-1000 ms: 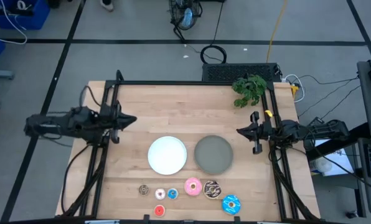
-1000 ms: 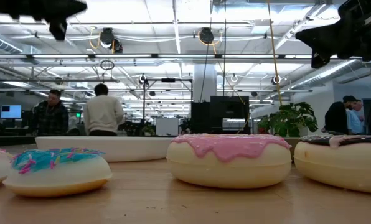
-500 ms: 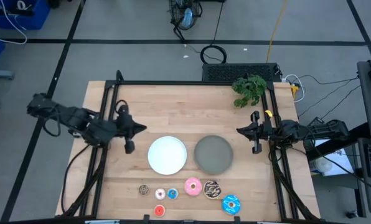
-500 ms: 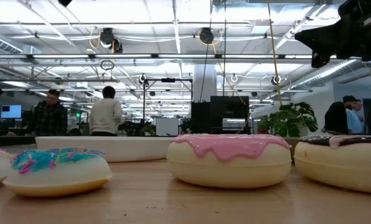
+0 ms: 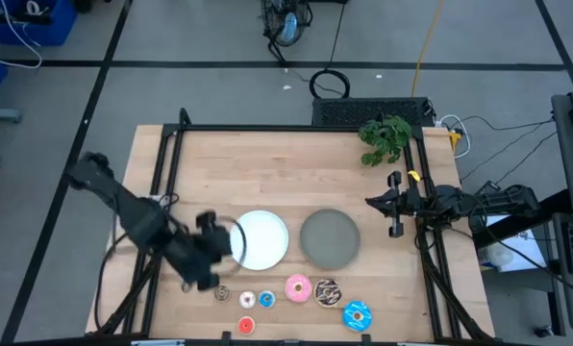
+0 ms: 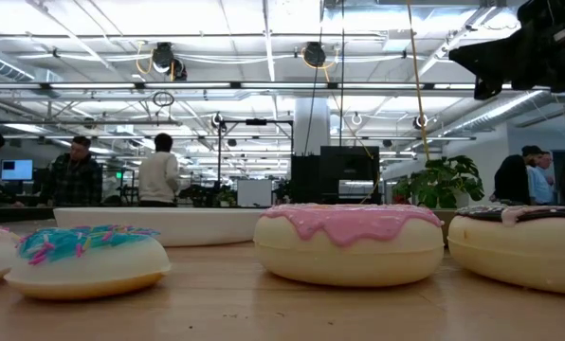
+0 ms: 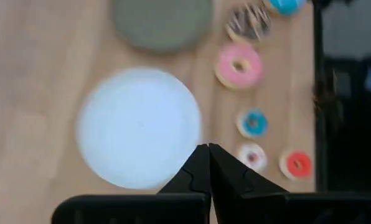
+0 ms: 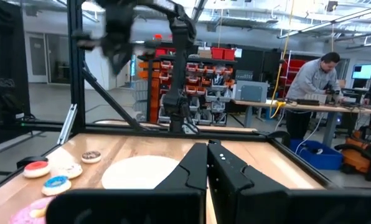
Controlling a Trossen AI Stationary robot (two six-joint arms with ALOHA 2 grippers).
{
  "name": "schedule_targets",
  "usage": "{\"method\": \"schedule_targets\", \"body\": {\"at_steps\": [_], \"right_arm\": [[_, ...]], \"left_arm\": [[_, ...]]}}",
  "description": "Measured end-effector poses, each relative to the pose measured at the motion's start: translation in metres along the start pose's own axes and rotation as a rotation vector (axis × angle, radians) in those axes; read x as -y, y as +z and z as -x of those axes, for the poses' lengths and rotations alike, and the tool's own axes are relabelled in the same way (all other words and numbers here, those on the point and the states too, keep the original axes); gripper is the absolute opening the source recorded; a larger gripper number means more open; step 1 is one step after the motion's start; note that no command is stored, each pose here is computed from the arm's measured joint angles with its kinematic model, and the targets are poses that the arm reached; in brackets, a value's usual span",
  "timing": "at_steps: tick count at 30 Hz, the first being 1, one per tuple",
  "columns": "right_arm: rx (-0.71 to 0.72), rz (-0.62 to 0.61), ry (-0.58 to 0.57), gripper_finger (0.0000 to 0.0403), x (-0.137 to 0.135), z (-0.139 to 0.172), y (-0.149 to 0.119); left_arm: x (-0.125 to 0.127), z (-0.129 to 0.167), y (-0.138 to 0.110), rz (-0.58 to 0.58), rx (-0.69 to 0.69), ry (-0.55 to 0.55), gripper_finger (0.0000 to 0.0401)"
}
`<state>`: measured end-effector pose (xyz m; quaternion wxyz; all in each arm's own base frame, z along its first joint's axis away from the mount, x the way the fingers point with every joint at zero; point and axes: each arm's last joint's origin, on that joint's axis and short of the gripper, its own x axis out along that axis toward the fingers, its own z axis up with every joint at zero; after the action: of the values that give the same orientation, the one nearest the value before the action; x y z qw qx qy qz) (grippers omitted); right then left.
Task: Pick & Place donuts
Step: Put the small brown donut on the white plate
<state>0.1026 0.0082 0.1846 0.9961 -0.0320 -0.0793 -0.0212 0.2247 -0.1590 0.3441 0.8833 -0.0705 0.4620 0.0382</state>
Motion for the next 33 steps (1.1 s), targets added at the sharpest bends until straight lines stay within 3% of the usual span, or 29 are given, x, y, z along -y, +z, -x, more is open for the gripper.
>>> {"method": "schedule_targets", "body": {"at_steps": [9,20,26,33], "right_arm": [[0.001,-0.024,0.003,0.0,0.0,0.0,0.0],[0.001,-0.021,0.004,0.0,0.0,0.0,0.0],[0.001,-0.022,0.004,0.0,0.0,0.0,0.0],[0.001,-0.02,0.004,0.0,0.0,0.0,0.0]], "left_arm": [[0.06,-0.056,-0.029,-0.088,-0.248,-0.027,0.0004],[0.073,-0.095,-0.047,-0.092,-0.378,0.057,0.0016],[0.069,-0.108,-0.052,-0.035,-0.489,0.101,0.0091],[0.069,-0.117,-0.058,-0.151,-0.495,0.17,0.0193]]}}
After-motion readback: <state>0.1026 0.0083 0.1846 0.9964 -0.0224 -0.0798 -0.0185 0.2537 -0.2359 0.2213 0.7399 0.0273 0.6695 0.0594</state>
